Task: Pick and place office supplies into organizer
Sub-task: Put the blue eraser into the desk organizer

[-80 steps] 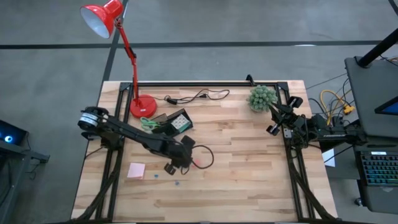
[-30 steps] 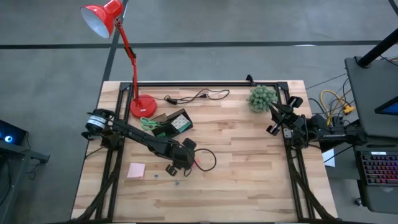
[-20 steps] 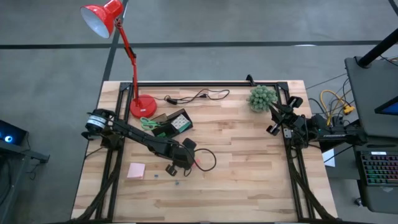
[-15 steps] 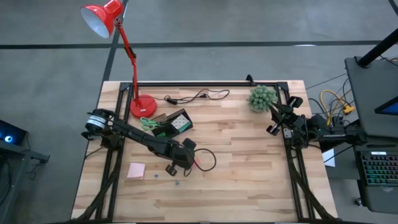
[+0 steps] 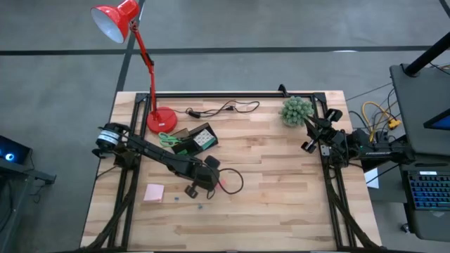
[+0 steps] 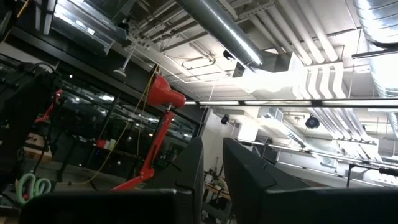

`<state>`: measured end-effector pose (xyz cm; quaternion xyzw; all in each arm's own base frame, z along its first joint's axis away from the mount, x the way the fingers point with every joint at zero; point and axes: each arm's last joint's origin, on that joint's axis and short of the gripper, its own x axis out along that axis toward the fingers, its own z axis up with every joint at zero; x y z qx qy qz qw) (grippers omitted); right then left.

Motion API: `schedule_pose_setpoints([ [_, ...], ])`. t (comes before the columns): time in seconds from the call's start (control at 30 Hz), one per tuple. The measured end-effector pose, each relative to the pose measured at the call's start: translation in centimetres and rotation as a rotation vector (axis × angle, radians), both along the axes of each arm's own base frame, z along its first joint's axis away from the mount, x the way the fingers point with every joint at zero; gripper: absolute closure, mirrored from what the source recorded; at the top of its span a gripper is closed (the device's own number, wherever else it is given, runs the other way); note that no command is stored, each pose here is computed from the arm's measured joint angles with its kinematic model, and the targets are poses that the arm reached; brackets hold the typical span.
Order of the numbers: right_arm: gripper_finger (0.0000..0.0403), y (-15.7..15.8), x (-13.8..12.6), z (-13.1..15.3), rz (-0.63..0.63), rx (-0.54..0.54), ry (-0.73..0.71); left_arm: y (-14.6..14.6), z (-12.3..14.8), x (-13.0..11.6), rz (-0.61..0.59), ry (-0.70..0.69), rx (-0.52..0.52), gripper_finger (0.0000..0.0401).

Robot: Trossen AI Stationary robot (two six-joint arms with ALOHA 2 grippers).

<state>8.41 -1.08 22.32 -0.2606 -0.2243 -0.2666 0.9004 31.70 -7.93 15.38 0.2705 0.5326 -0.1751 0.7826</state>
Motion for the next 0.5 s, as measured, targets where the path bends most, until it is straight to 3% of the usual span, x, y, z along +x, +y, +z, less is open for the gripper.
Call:
schedule_pose_setpoints([
  [0.27, 0.0351, 0.0, 0.0, 0.0, 0.0, 0.0, 0.0, 0.2, 1.0, -0.1, 0.079, 0.006, -0.006, 0.0397],
  [0.5, 0.0351, 0.0, 0.0, 0.0, 0.0, 0.0, 0.001, 0.7, 2.1, -0.9, 0.171, 0.0, 0.062, 0.0398],
])
